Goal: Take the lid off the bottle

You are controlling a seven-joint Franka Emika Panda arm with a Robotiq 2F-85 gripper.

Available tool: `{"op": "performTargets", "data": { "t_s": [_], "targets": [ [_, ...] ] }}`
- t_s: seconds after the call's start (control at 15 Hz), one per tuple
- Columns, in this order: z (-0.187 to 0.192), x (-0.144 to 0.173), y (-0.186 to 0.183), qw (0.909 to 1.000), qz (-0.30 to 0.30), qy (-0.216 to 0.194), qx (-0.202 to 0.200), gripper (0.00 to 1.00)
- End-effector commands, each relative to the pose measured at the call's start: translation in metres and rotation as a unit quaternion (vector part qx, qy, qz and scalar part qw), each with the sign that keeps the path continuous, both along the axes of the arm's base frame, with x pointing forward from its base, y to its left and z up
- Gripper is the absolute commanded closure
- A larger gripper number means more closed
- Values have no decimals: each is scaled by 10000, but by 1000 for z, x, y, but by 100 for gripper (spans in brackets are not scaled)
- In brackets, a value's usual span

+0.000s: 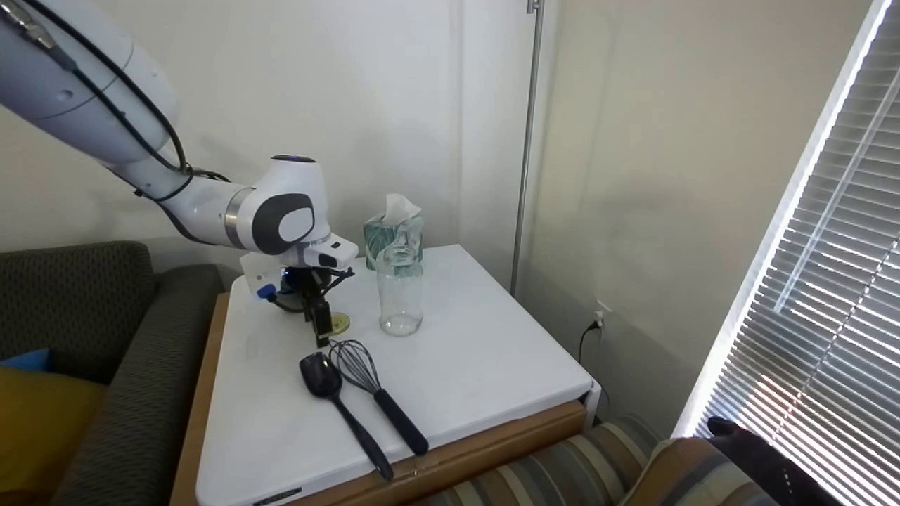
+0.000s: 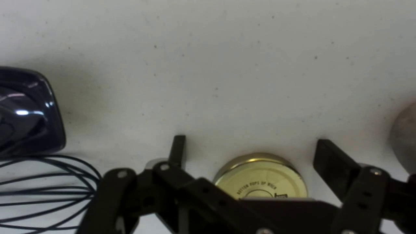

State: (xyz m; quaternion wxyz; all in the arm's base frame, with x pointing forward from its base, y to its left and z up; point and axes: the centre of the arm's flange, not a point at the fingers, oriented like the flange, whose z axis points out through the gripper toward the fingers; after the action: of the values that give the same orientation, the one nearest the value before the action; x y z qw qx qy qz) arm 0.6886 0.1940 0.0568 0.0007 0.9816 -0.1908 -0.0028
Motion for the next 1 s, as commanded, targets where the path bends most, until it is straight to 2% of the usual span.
{"op": "performTargets", "data": {
  "t_s": [0.0,0.27,0.67,0.8,0.93],
  "targets": [
    [11,-20,-9,10000,40,40,-37,0],
    [22,-17,-14,9998,72,-29,-188,0],
    [66,-8,-24,9983,137,-364,-429,0],
    [82,-6,-23,9978,183,-471,-421,0],
    [100,-6,-19,9977,307,-561,-203,0]
  ]
}}
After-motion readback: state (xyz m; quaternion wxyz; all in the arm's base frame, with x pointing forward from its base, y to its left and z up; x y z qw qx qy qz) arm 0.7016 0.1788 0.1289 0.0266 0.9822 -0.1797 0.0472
